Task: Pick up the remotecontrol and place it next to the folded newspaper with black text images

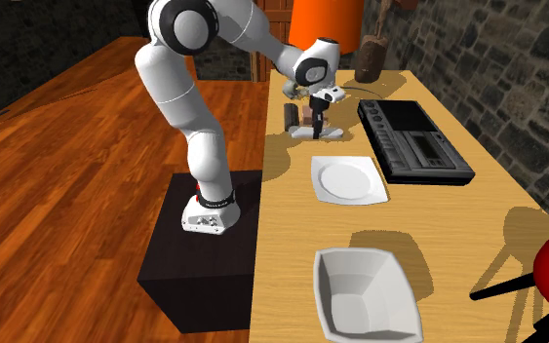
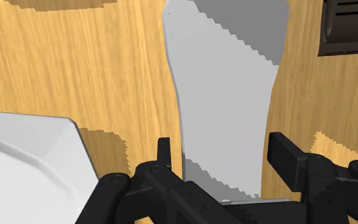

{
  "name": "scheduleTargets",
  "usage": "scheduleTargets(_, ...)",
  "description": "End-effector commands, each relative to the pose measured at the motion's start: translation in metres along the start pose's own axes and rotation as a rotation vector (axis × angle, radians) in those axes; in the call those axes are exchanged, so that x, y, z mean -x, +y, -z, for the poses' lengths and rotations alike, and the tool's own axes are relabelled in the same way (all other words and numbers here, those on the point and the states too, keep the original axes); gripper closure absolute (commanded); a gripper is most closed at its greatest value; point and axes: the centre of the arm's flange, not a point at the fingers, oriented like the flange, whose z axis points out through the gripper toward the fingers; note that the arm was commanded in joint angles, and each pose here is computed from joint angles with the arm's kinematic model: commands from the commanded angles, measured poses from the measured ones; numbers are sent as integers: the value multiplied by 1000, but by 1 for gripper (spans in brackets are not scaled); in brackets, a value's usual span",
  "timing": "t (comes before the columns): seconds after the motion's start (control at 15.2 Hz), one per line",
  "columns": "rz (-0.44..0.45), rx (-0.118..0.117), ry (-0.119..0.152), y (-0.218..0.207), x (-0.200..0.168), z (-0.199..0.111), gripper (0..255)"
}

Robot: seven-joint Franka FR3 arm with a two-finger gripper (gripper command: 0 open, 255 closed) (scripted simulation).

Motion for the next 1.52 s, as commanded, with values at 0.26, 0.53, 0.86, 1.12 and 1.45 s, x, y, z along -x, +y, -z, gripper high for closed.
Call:
scheduleTargets(0.26,0,-1,1,-1,-1,-32,255)
scheduleTargets(0.53,0,-1,1,-1,-1,-40,255)
scheduleTargets(0.86,0,-1,1,-1,-1,-40,255)
scheduleTargets(1.12,0,-1,1,-1,-1,-40,0)
scheduleTargets(1.45,0,-1,1,-1,-1,0,0)
